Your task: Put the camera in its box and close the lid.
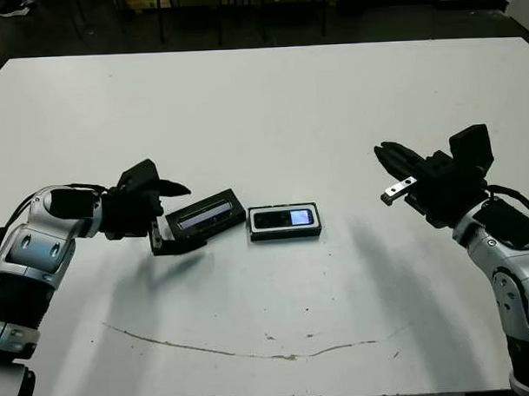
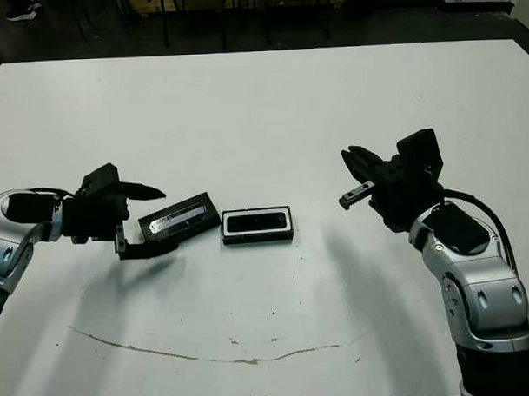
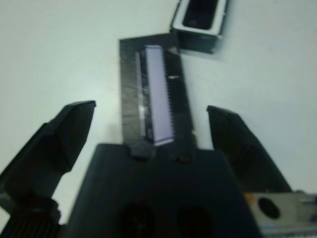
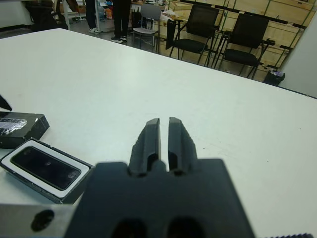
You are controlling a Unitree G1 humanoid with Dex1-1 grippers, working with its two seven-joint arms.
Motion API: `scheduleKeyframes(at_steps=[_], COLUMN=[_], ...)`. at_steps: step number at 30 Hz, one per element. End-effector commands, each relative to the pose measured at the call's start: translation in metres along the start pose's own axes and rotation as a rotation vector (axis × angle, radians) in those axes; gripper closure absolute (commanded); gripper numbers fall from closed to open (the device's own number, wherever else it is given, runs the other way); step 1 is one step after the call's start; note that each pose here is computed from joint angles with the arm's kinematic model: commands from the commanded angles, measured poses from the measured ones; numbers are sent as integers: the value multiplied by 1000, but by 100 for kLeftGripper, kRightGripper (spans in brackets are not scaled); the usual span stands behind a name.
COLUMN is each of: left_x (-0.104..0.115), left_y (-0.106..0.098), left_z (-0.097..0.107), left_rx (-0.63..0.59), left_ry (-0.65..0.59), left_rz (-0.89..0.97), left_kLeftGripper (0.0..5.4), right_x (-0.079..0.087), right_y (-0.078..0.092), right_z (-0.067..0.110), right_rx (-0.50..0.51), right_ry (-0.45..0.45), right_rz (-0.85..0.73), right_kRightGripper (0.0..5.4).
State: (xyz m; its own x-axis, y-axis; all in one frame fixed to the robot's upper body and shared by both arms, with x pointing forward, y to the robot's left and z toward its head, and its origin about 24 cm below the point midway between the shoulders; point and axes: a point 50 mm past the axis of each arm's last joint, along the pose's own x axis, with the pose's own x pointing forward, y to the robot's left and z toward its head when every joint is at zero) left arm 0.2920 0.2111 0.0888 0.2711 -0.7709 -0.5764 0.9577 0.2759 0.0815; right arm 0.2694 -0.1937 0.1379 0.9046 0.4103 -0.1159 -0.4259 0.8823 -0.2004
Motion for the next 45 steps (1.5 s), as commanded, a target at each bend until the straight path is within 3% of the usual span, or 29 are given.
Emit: scheduleKeyframes(at_steps=[1,7,16,21,26,35,45], left_x=[0,-2,2,18,29,20,10], left_y=[-5,-6,-10,-27,-40,-37,-34], left_z=[-12,-20,-40,-43,-42,-40,-38], left_rx=[-43,-44,-140,-136,-176,-204,-164], left_ry=[26,40,56,-21,-101,-56,-31], left_rz=[-29,31,341,426,379,223,202], left_kLeftGripper=[1,1,1,64,155,258,287], right_x=[0,0,-2,-2,-2,-3,-3], right_y=[-2,-2,0,0,0,0,1], right_z=[-4,-5,-4,-4,-4,-4,-5], right_rx=[-5,-11,-2,0,0,-5,5], right_ry=[16,12,16,13,9,19,29], right_rz=[-8,-7,-4,-1,-1,-4,-4], right_kRightGripper=[540,540,540,540,540,540,540])
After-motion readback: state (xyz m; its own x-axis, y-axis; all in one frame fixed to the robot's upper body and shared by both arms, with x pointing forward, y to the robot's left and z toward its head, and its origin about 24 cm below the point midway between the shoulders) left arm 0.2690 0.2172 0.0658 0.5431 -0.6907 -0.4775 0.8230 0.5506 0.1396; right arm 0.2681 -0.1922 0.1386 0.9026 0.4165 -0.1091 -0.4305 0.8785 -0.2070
